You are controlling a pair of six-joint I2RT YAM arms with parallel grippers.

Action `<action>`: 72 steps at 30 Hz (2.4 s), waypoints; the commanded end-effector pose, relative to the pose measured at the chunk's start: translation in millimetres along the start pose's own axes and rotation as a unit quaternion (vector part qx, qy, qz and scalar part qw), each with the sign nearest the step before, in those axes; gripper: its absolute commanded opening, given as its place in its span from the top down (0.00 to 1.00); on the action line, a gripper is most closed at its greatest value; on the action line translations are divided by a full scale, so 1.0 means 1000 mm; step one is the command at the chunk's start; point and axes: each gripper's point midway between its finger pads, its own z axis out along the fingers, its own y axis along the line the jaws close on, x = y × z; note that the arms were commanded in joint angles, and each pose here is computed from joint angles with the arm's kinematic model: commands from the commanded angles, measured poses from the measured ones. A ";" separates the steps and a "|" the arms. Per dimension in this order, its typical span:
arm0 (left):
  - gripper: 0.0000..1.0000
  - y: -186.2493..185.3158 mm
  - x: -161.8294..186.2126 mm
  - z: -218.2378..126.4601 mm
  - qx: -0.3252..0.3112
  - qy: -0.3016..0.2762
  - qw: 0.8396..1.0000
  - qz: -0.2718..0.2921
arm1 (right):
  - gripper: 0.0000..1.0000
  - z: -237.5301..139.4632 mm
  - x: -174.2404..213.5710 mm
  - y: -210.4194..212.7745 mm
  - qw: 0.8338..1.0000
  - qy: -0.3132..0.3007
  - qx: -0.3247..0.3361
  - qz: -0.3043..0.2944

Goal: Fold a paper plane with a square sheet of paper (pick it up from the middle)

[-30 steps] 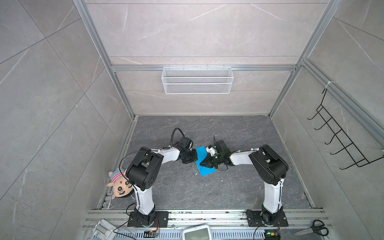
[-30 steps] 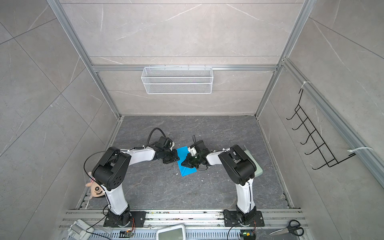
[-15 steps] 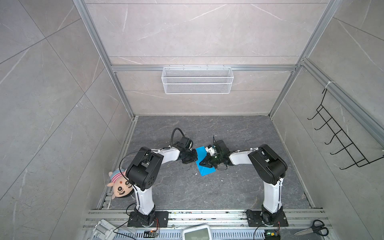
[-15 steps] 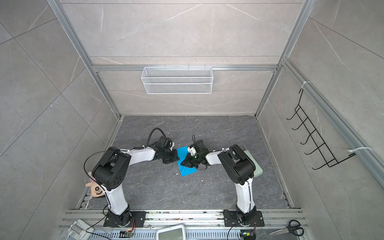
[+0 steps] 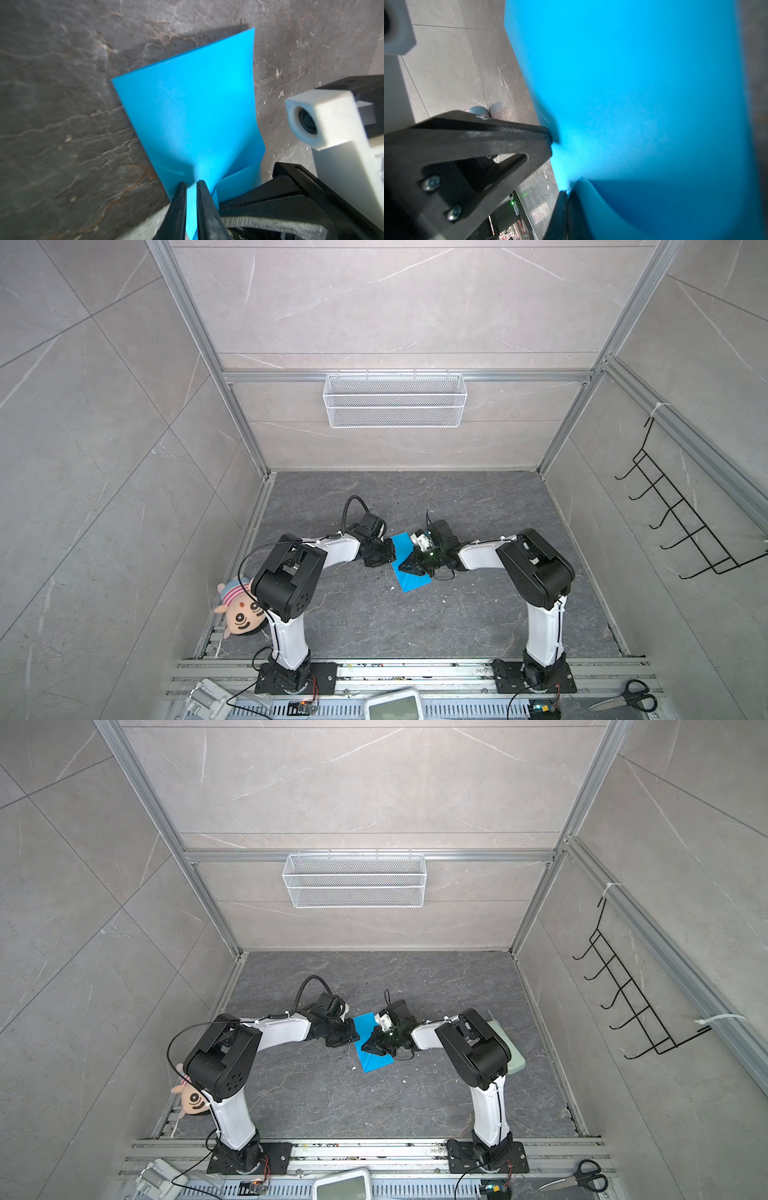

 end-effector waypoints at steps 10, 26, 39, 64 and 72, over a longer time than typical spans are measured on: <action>0.89 0.013 0.010 0.002 -0.033 0.022 0.999 -0.011 | 0.95 0.007 0.001 -0.018 1.000 -0.011 0.024 0.006; 0.91 0.017 0.011 0.000 -0.049 0.027 0.998 -0.009 | 0.94 0.006 0.000 -0.022 0.999 -0.016 0.032 0.005; 0.80 0.016 -0.011 -0.041 -0.075 -0.020 0.997 -0.028 | 0.73 0.005 0.005 -0.031 0.999 -0.007 0.050 0.010; 0.96 -0.029 0.022 -0.025 0.004 0.016 0.999 0.028 | 0.93 0.003 0.006 -0.041 0.997 -0.009 0.082 0.011; 1.00 -0.018 0.025 -0.011 -0.020 0.036 0.999 0.021 | 0.94 0.003 0.006 -0.042 0.996 -0.009 0.083 0.013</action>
